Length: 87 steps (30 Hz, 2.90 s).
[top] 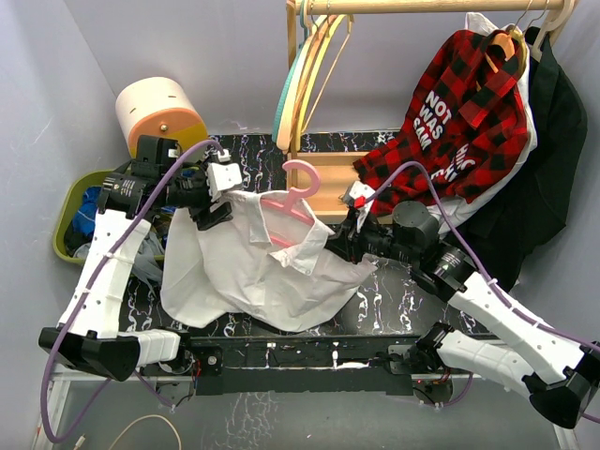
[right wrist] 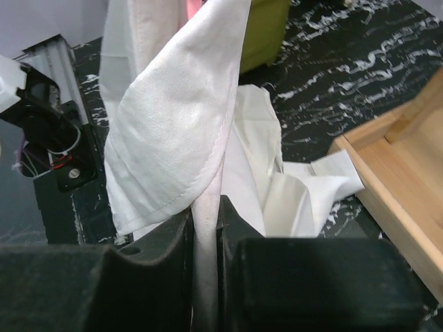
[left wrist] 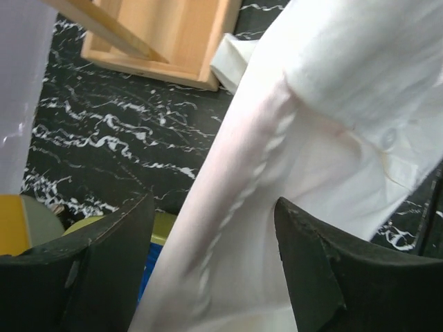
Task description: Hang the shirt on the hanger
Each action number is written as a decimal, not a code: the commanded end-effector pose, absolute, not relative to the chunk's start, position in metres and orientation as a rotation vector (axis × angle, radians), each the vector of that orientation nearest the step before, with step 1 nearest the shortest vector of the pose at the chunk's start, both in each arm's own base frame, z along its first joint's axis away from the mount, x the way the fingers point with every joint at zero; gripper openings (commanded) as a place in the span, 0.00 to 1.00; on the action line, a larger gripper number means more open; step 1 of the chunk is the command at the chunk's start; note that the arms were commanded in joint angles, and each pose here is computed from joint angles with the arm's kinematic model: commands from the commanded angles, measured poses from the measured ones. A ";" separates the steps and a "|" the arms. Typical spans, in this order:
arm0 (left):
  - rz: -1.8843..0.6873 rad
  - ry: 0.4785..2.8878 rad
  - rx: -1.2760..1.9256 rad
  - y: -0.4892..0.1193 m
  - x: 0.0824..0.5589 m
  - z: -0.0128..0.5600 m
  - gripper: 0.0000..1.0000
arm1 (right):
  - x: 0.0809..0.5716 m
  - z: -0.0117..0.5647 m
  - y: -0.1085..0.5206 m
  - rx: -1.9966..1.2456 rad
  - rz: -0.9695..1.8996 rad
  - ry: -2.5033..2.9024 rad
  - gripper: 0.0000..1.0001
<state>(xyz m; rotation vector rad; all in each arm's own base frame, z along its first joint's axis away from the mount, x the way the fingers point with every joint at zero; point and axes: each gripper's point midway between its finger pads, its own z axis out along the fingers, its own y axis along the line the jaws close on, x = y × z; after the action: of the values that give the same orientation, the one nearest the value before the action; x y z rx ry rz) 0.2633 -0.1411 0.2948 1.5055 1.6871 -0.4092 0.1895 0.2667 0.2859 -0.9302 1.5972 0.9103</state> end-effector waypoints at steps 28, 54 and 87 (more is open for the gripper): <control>-0.076 1.687 0.448 -0.032 0.323 0.489 0.97 | 0.330 0.345 0.081 0.011 -0.155 1.850 0.08; -0.179 1.954 0.399 -0.034 0.315 0.406 0.97 | 0.294 0.417 0.038 0.043 -0.096 1.754 0.08; -0.134 2.211 0.193 -0.008 0.378 0.335 0.97 | 0.429 0.523 0.008 0.096 -0.041 1.542 0.08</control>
<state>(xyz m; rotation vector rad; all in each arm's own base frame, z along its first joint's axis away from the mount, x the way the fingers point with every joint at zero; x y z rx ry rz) 0.3799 -0.0081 0.3330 0.2077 2.2174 -0.1360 0.4319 0.0121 0.4668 0.0635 1.7228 -0.1368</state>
